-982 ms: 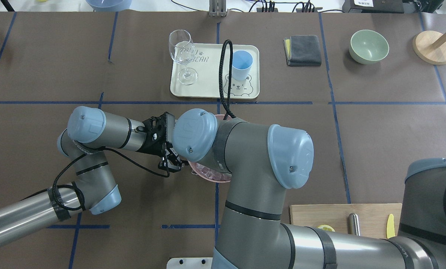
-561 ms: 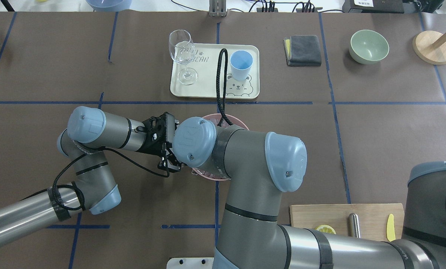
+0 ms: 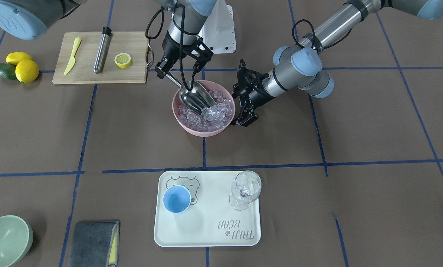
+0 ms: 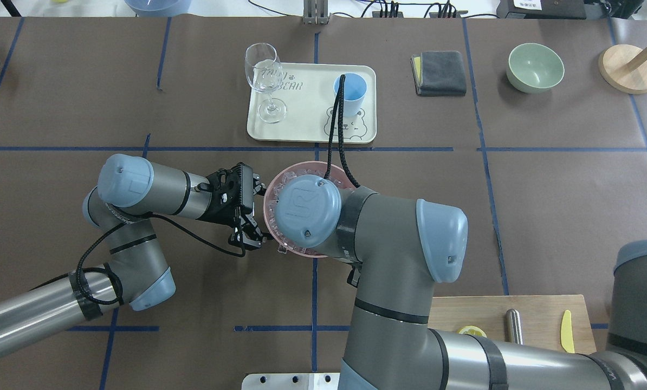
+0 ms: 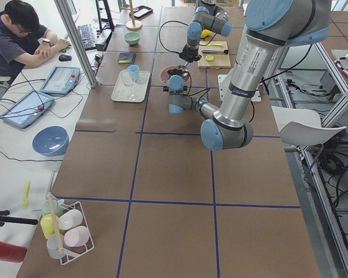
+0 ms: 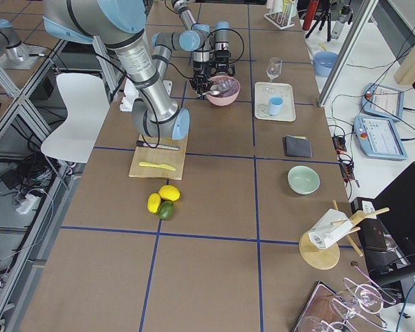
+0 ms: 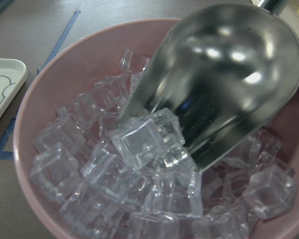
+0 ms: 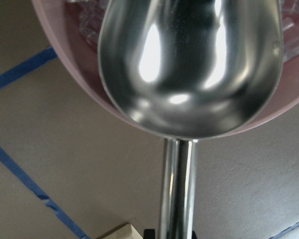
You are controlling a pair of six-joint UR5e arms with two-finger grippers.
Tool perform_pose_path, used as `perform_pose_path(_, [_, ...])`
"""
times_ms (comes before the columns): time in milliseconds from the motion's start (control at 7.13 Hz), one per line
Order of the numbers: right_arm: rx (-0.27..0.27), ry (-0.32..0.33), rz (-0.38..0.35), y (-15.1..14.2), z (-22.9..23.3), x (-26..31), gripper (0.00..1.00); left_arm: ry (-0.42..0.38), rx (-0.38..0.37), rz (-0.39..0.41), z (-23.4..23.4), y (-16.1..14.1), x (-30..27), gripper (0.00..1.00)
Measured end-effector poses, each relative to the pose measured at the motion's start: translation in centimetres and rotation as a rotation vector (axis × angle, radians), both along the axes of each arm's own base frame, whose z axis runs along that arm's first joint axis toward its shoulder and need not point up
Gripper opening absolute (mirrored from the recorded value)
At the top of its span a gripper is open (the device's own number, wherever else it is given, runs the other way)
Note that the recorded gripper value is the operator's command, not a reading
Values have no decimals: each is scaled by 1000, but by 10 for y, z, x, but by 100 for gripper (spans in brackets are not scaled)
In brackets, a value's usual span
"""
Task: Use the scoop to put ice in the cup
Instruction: 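Dig the scoop into the ice cubes and lift a scoopful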
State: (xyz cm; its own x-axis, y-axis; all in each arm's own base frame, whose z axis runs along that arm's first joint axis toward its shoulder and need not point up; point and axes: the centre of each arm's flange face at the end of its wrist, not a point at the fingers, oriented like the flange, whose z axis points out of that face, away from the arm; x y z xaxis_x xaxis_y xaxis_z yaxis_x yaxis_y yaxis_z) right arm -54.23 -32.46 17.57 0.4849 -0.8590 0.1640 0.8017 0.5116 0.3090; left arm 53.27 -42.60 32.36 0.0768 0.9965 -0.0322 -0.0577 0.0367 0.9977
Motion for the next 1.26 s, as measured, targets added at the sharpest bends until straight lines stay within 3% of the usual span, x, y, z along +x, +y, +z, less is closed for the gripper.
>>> perform_pose_path(842, [37,-235,90,-4,21,24,0,1,1,0,0,0,0,100])
perform_pose_path(1262, [43,-283,112,-7,24,33,0,0,0,0,0,0,0,100])
